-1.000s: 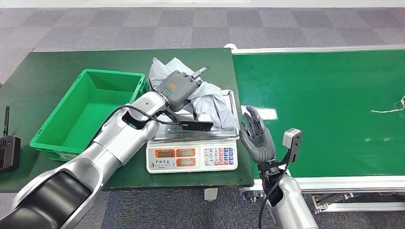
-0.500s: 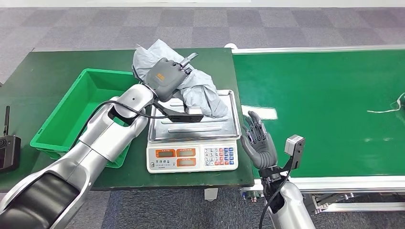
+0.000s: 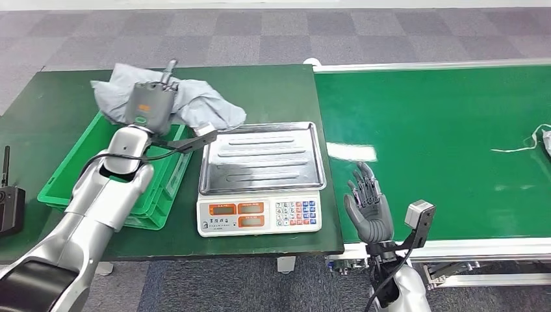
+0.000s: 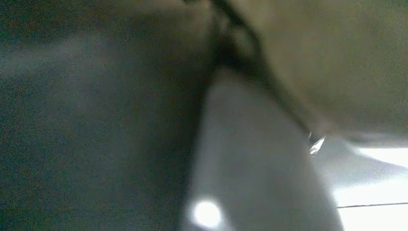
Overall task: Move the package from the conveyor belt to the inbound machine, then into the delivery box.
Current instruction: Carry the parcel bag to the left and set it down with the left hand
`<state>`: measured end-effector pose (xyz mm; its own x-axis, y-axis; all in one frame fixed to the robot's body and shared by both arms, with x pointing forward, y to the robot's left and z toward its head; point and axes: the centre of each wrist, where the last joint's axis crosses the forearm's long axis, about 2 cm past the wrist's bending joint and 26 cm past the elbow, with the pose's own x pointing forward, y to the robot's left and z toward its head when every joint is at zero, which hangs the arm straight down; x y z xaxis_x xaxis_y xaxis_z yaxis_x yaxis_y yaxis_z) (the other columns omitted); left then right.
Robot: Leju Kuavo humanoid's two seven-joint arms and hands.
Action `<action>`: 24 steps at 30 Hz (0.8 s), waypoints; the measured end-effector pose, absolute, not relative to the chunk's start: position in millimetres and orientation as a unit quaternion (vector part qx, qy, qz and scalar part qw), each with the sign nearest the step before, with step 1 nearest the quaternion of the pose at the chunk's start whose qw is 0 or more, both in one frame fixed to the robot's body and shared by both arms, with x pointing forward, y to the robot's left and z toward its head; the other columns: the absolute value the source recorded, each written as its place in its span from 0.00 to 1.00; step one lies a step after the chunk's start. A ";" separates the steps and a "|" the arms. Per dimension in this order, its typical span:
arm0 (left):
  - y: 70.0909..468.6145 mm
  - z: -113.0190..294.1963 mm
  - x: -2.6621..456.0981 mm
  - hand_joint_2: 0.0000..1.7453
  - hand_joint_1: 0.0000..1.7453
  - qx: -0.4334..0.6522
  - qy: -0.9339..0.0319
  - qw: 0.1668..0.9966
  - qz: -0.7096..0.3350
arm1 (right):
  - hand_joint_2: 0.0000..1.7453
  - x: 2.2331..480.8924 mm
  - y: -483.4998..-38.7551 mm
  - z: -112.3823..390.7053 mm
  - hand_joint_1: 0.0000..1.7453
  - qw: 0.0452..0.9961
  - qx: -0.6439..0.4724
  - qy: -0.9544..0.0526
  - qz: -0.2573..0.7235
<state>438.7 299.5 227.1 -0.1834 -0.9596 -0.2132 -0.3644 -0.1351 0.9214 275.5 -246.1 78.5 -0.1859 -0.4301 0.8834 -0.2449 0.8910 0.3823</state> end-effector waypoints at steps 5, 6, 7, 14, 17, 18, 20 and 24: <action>336.3 201.2 424.9 1.00 1.00 0.594 -0.559 0.342 -0.466 | 1.00 271.9 -250.4 79.8 0.00 0.597 0.212 -0.770 -0.077; 337.3 200.6 424.5 1.00 1.00 0.596 -0.558 0.343 -0.465 | 1.00 271.9 -250.4 79.8 0.00 0.597 0.212 -0.770 -0.077; 337.7 199.8 424.1 1.00 1.00 0.596 -0.557 0.344 -0.464 | 1.00 271.9 -250.5 79.9 0.00 0.596 0.212 -0.770 -0.077; 388.6 158.7 392.2 1.00 0.00 0.633 -0.479 0.444 -0.415 | 1.00 272.3 -252.0 80.7 0.00 0.601 0.205 -0.768 -0.083; 392.3 153.5 387.7 1.00 0.00 0.631 -0.479 0.455 -0.406 | 1.00 272.9 -250.8 81.5 0.00 0.601 0.205 -0.768 -0.083; 392.0 152.1 386.8 1.00 0.00 0.630 -0.481 0.457 -0.404 | 1.00 273.0 -250.2 81.9 0.00 0.601 0.205 -0.768 -0.083; 391.0 149.9 385.3 1.00 0.00 0.625 -0.485 0.461 -0.401 | 1.00 273.2 -249.3 82.4 0.00 0.601 0.205 -0.768 -0.082; 385.4 148.6 383.0 1.00 0.00 0.581 -0.532 0.485 -0.379 | 1.00 273.3 -248.7 82.4 0.00 0.605 0.198 -0.768 -0.079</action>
<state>383.0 385.4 148.6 0.1470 -0.9862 0.0759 -0.2504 0.0372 0.9674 273.3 -248.7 82.4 -0.1907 -0.3991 0.8969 -0.2084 0.9093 0.3603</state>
